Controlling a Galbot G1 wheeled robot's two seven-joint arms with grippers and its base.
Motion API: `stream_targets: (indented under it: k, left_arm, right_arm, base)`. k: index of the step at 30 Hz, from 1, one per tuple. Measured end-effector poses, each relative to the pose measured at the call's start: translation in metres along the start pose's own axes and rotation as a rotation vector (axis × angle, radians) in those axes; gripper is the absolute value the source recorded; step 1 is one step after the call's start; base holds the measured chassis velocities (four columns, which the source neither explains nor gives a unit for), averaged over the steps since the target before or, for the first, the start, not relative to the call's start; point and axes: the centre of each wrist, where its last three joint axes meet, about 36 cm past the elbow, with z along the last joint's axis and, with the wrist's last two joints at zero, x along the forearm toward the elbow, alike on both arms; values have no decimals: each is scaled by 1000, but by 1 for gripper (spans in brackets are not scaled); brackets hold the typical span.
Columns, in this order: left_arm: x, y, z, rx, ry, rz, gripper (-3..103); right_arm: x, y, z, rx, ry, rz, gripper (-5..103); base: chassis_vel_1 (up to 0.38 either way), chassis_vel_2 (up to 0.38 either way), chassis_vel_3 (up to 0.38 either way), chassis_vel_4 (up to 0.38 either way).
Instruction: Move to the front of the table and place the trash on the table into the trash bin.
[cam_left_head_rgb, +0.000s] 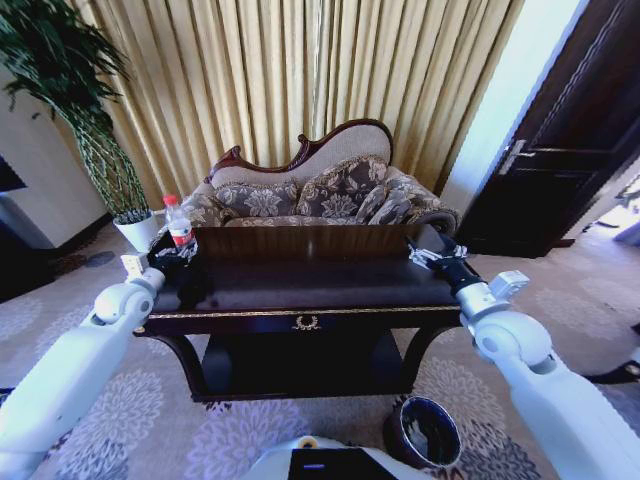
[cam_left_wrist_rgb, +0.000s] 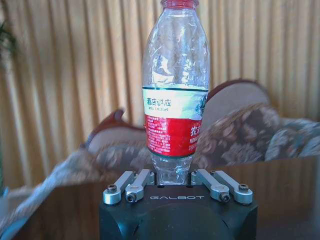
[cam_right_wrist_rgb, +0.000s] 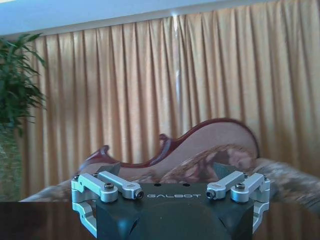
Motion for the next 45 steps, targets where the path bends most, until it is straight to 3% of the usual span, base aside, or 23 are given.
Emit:
stream_targets:
  k: [6,13,19,24,31,37,39,45]
  left_arm:
    - [33,-26,-28,-77,-85,48,26]
    - [54,-52,-60,-149,-145,122,26]
    - [64,-77,-78,-198,-176,198,26]
    - [72,-91,-79,-228,-158,252,26]
    - [73,-95,-81,-243,-156,275,26]
    - [53,-70,-83,-247,-180,261,26]
    - [53,-70,-83,-247,-180,261,26]
    - [26,-50,-76,-239,-166,257,26]
  right_arm:
    - [7,24,-14,-90,14,-122,100]
    - [17,50,-35,-135,10,-259,100]
    - [20,63,-51,-125,-23,-338,100]
    - [23,69,-59,-104,-39,-370,100]
    - [17,71,-61,-85,-28,-415,100]
    - [-30,43,-56,-71,19,-407,100]
    - [-30,43,-56,-71,19,-407,100]
    - [-84,25,-53,-94,45,-425,100]
  base:
    - [0,0,0,0]
    - [0,0,0,0]
    - [0,0,0,0]
    - [0,0,0,0]
    - [0,0,0,0]
    - [0,0,0,0]
    - [0,0,0,0]
    - [0,0,0,0]
